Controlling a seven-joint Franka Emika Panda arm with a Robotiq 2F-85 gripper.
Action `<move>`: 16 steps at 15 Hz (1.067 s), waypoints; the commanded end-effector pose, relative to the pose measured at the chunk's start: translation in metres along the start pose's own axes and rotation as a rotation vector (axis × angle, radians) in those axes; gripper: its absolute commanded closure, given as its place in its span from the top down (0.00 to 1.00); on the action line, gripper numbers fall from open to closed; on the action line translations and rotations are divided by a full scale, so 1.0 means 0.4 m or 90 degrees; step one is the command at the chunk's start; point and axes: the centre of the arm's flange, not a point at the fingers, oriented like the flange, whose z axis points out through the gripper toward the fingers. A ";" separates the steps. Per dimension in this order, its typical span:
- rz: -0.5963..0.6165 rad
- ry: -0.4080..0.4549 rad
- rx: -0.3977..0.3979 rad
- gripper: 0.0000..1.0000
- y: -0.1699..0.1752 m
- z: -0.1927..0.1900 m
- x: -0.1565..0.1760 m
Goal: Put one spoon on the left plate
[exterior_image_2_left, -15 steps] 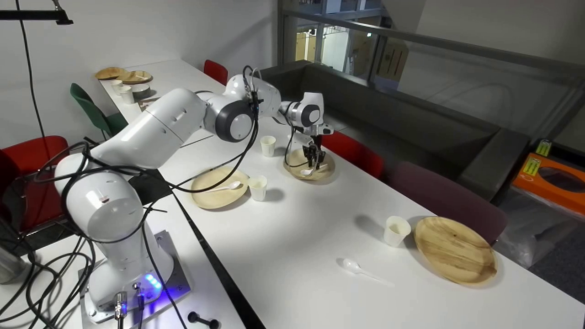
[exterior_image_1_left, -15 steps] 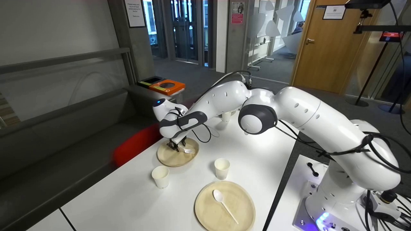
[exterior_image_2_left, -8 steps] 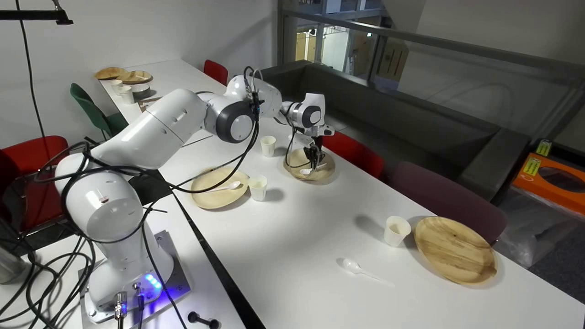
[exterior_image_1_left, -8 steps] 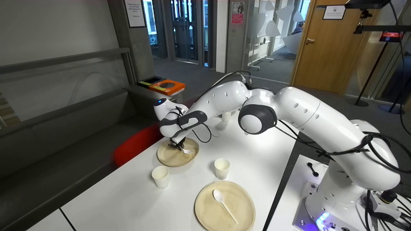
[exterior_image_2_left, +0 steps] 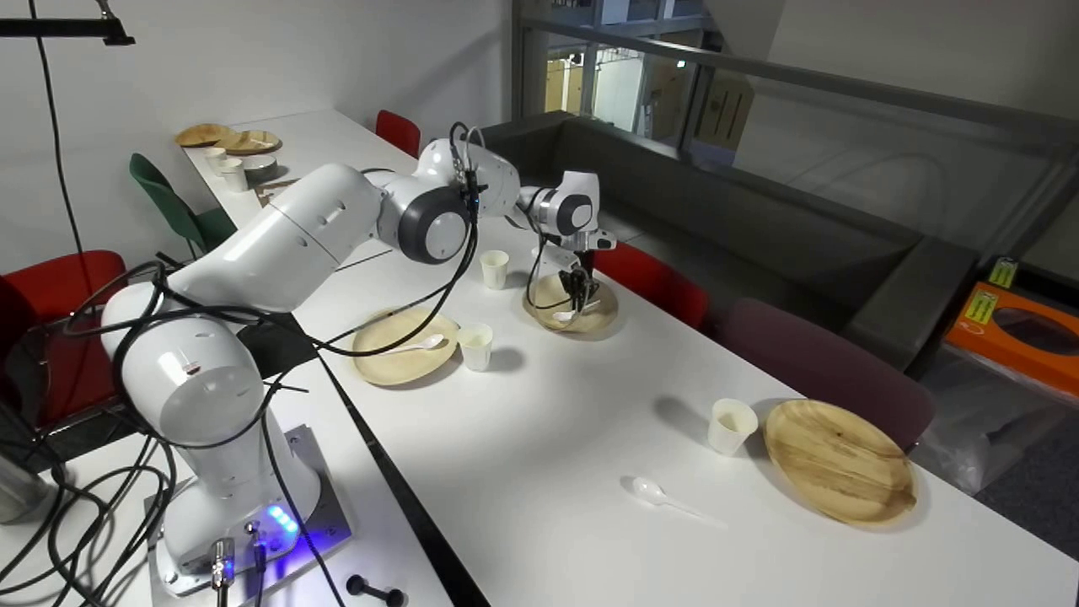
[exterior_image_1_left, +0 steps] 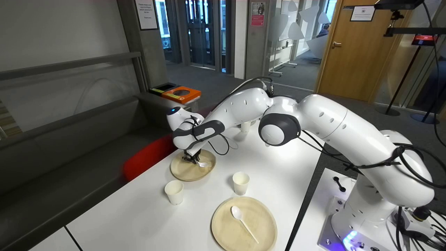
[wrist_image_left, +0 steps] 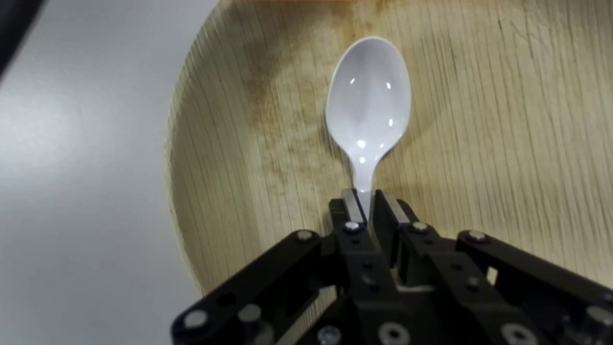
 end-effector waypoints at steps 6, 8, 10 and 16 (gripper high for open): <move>-0.031 -0.009 0.015 0.16 -0.040 -0.041 0.017; -0.033 -0.008 0.018 0.16 -0.045 -0.043 0.017; -0.033 -0.008 0.018 0.16 -0.046 -0.044 0.017; -0.033 -0.007 0.019 0.32 -0.045 -0.050 0.015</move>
